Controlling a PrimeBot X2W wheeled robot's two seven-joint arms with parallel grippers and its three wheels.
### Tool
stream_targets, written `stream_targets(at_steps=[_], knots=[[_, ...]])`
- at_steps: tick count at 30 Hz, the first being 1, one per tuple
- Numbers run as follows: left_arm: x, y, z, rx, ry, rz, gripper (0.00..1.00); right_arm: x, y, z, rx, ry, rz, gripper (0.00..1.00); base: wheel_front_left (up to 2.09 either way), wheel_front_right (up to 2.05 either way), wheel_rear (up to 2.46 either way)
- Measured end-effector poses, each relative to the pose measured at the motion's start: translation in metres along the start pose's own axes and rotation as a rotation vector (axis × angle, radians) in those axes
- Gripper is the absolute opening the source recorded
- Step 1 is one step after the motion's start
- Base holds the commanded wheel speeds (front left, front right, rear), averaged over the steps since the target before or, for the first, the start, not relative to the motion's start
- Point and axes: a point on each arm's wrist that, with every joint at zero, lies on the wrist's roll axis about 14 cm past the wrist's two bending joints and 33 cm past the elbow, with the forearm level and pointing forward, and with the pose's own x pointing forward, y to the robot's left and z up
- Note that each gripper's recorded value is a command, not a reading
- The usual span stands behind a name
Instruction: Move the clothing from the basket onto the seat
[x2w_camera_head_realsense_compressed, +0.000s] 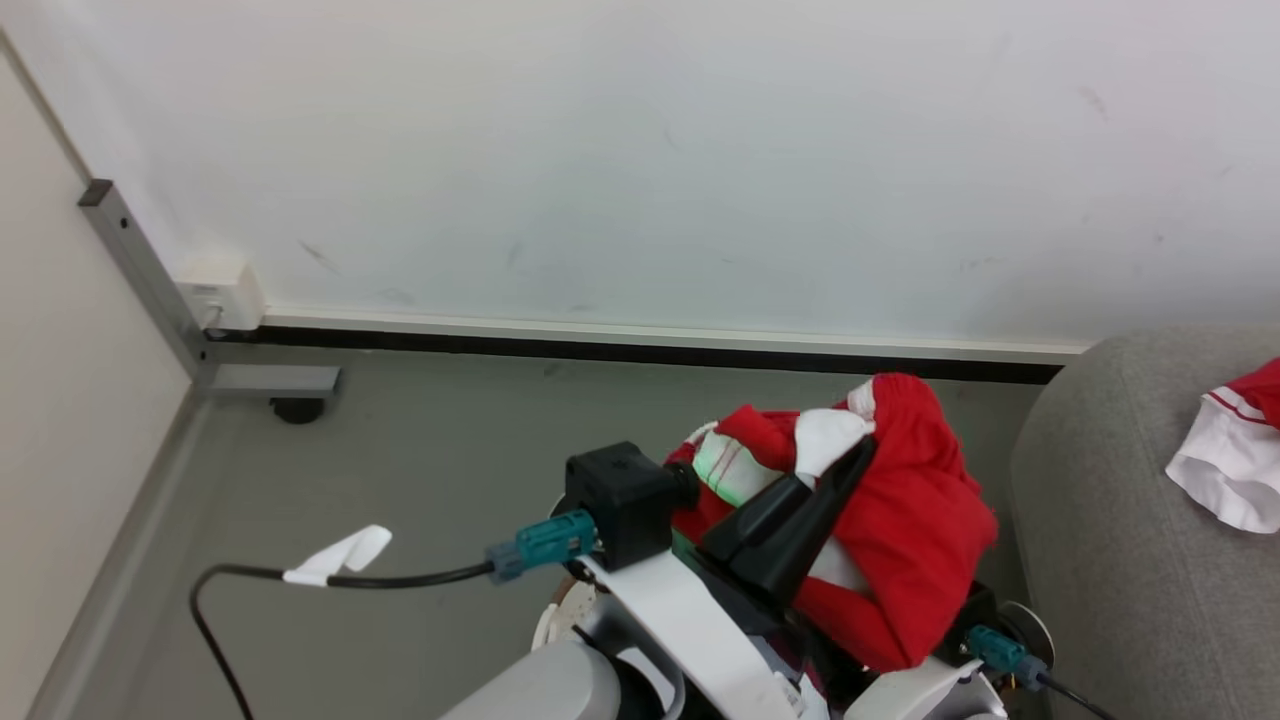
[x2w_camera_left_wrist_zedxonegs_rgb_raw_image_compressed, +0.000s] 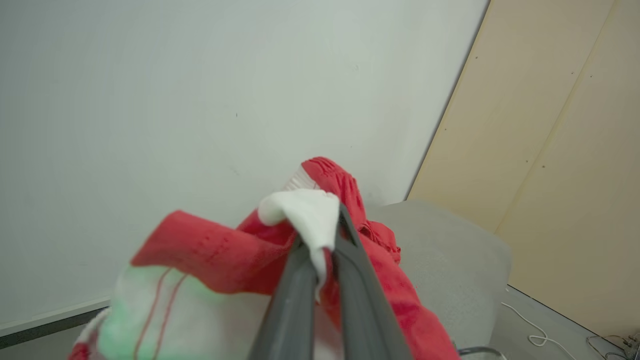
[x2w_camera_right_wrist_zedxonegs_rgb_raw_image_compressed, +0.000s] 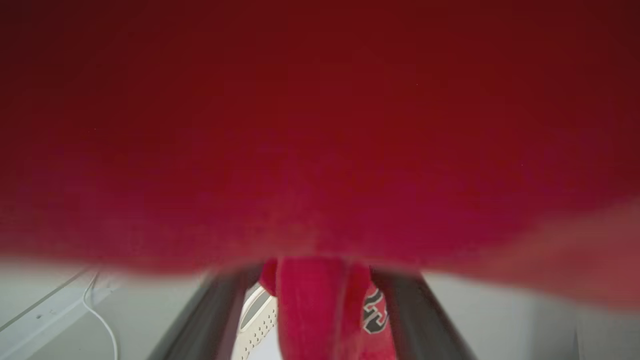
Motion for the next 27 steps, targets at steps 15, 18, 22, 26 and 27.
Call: stream_targets(at_steps=[15, 18, 22, 26, 27], knots=[[-0.008, 0.039, -0.003, 0.001, 0.006, 0.118, 0.0, 0.0, -0.005, 0.015, 0.062, -0.073, -0.021, 0.0, 0.0, 0.0, 0.0], [-0.009, 0.046, -0.007, 0.004, 0.015, 0.13, 0.0, -0.004, -0.011, 0.021, 0.074, -0.098, -0.044, 0.0, 0.0, 0.0, 0.0], [-0.005, 0.04, -0.013, -0.014, 0.027, 0.111, 0.07, -0.011, -0.025, 0.032, 0.09, -0.141, -0.091, 0.0, 0.0, 0.0, 0.0], [-0.002, 0.032, -0.02, -0.028, 0.033, 0.092, 1.0, -0.022, -0.043, 0.045, 0.101, -0.193, -0.154, 0.0, 0.0, 0.0, 0.0], [-0.001, 0.031, -0.022, -0.031, 0.039, 0.087, 1.0, -0.025, -0.048, 0.049, 0.098, -0.208, -0.169, 0.0, 0.0, 0.0, 0.0]])
